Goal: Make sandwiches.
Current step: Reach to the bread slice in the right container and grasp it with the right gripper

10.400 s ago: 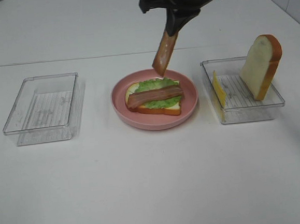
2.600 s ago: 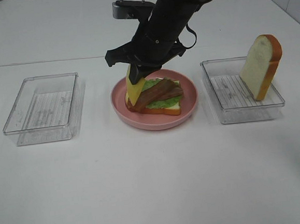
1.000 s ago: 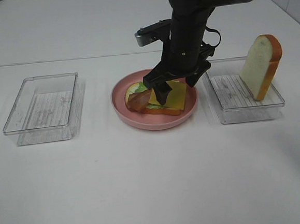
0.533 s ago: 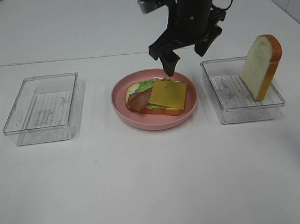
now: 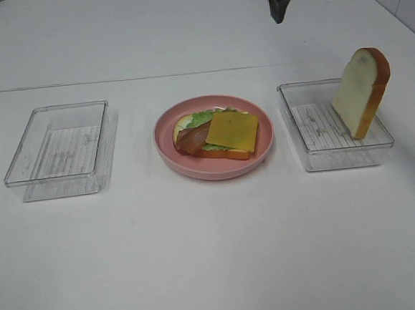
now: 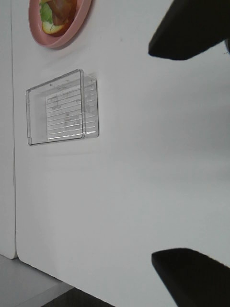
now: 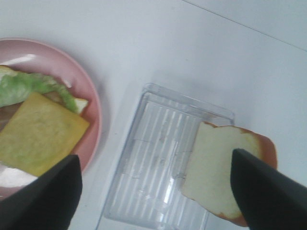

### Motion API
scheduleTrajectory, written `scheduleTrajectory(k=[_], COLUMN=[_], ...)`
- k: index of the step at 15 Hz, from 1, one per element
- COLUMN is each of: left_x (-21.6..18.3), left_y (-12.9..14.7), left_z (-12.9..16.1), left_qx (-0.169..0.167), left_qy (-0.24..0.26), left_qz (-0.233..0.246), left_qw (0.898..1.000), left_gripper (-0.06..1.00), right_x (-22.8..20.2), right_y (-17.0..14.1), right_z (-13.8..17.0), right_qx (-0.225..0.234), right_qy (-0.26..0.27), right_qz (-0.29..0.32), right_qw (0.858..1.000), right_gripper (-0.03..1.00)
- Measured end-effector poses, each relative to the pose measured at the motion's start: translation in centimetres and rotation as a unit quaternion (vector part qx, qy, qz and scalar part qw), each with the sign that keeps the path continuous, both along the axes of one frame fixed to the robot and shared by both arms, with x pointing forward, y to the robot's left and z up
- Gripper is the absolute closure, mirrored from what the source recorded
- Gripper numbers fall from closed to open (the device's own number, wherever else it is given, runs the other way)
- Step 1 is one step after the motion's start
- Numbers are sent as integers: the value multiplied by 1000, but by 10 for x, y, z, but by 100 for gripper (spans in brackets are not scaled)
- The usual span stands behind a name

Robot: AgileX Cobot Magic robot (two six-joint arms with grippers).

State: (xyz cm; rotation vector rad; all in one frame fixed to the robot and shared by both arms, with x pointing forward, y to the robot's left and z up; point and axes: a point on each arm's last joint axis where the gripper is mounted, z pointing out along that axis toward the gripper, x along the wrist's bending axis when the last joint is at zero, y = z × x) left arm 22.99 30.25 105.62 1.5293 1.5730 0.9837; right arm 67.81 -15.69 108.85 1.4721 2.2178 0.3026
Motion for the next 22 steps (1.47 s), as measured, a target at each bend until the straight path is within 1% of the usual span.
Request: scheduleTrajectory(k=[1,3,4,7,8,9,10,12,16,18,19,20,22], left_x=[0,0,0,0,0,0,0,0,0,0,0,0,0], left_y=[0,0,0,0,0,0,0,0,0,0,0,0,0], left_z=[0,0,0,0,0,0,0,0,0,0,0,0,0], left_qx=[0,0,0,0,0,0,0,0,0,0,0,0,0], left_qy=[0,0,0,0,0,0,0,0,0,0,0,0,0], left_qz=[0,0,0,0,0,0,0,0,0,0,0,0,0], left_qw=[1000,1000,1000,1000,1000,1000,1000,1000,1000,1000,1000,1000,1000], left_gripper=[-5,-5,-5,-5,-5,-5,-5,-5,-5,-5,-5,-5,-5], right_x=[7,13,14,20,20,20,20,19,28,34,36,41,44], right_y=[-25,-58,-64,-117,-122,-141,-150,-159,-153,-153,-153,-153,-152], right_z=[1,3,3,4,4,3,0,-5,-36,-56,-61,-82,-97], right_qx=[4,11,18,59,64,82,91,100,130,130,129,126,127], right_qy=[0,-2,0,6,7,10,16,25,68,91,96,118,133], right_qz=[-28,-68,-75,-134,-140,-161,-170,-179,-168,-169,-169,-170,-167], right_qw=[1000,998,997,989,988,983,981,978,975,973,972,970,969], right_gripper=[13,13,13,13,13,13,13,13,13,13,13,13,13])
